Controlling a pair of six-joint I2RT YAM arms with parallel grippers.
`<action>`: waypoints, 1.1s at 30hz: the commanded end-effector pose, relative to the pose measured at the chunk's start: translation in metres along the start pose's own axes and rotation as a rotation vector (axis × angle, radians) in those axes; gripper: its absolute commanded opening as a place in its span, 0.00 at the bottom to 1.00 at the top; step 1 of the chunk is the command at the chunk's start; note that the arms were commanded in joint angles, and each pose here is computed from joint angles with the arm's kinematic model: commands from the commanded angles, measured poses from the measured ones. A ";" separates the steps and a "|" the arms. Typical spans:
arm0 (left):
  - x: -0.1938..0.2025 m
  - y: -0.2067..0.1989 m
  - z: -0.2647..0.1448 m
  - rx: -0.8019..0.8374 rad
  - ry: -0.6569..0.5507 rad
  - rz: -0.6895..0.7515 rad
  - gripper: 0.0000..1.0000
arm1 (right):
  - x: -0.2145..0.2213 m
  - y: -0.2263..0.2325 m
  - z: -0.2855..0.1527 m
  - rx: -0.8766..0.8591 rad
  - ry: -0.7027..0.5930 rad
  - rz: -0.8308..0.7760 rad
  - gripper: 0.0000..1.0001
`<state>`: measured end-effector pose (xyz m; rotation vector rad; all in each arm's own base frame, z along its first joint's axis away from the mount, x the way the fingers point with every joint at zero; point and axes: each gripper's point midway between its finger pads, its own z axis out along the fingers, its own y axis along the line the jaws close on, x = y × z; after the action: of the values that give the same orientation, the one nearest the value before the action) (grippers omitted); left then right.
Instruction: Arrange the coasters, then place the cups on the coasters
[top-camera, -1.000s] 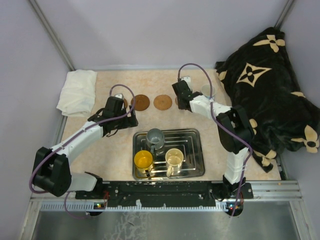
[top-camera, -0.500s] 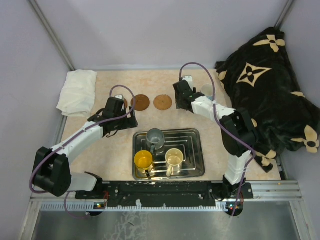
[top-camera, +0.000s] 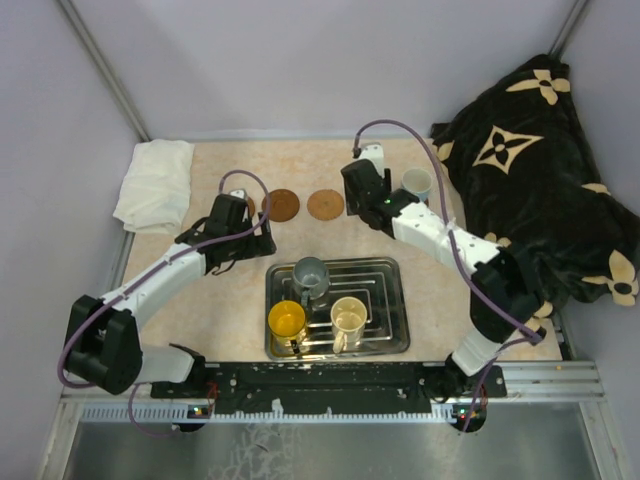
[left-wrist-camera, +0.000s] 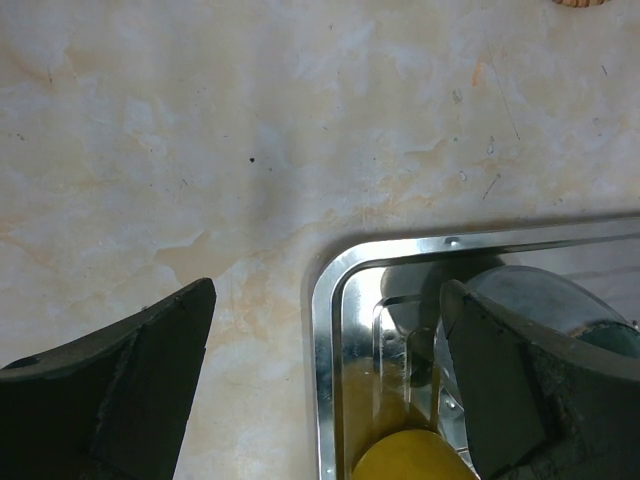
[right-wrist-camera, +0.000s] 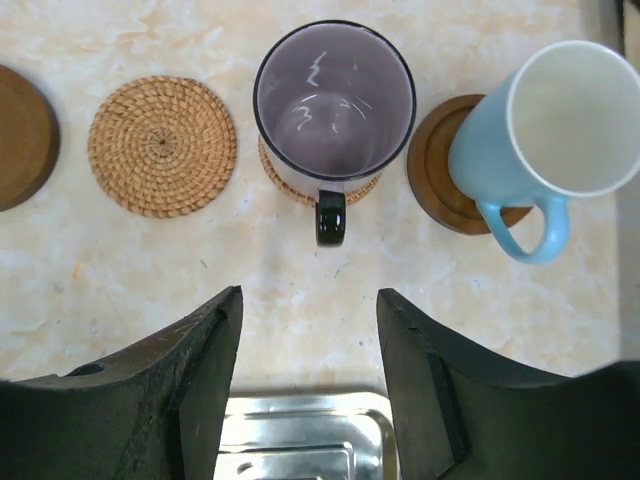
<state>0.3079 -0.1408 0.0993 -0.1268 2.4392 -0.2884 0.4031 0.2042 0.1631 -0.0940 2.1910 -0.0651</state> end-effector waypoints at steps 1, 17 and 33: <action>-0.004 -0.004 -0.008 0.024 -0.023 -0.005 1.00 | -0.020 -0.013 -0.045 0.020 -0.087 0.059 0.57; 0.009 -0.024 -0.038 0.160 -0.090 0.084 1.00 | 0.069 -0.021 -0.126 -0.047 0.057 0.120 0.55; 0.046 -0.057 -0.049 0.224 -0.038 0.167 1.00 | 0.119 0.013 -0.144 -0.179 0.162 0.077 0.52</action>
<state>0.2460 -0.1924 0.1170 0.1650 2.3646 -0.4602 0.2167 0.1897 0.1438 -0.1145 2.3778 0.0934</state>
